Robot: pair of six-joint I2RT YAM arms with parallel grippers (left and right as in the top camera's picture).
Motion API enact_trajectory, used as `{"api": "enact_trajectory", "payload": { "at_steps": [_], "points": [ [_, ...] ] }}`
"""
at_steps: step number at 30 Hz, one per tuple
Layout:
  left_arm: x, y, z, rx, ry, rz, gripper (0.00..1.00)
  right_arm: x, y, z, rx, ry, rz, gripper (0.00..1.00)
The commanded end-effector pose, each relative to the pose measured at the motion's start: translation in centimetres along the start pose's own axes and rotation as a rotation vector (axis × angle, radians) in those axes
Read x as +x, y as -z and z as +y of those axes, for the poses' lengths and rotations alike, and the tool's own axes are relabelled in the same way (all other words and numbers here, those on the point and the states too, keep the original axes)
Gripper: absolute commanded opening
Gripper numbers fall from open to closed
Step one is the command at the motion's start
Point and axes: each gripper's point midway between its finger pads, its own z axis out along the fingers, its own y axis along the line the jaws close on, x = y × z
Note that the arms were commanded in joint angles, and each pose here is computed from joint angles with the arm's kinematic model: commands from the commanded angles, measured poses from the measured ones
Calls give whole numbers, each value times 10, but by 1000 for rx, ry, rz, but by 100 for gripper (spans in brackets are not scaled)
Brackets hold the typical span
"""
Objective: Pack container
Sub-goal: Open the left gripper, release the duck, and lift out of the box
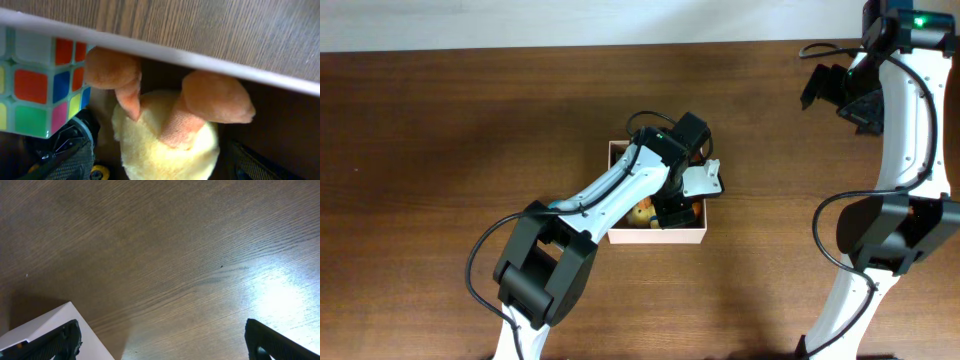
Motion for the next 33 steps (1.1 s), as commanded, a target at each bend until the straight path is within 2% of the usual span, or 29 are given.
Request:
{"api": "enact_trajectory", "payload": {
  "at_steps": [1,8,17,18,19,22,27,30,31,33],
  "points": [
    [4,-5,3,-8,-5,20,85,-1,22,3,-23,-6,-57,99],
    [-14,14,15,-49,-11,-33,84,-1,22,3,-23,-6,-56,99],
    [-35,80,23,-90,4,-75,84,-1,22,3,-23,-6,-56,99],
    [-35,90,26,-110,23,-69,92,-1,22,3,-23,-6,-56,99],
    [-31,102,32,-149,77,-50,99,-1,22,3,-23,-6,-57,99],
    [-17,127,45,-215,200,-13,99,-1,22,3,-23,-6,-57,99],
    [14,152,66,-235,421,-2,99,-1,22,3,-23,-6,-56,99],
    [48,159,98,-259,678,-20,99,-1,22,3,-23,-6,-57,99],
    [72,163,116,-273,829,-27,99,-1,22,3,-23,-6,-57,99],
    [101,169,134,-289,979,-33,99,-1,22,3,-23,-6,-56,99]
  ]
}}
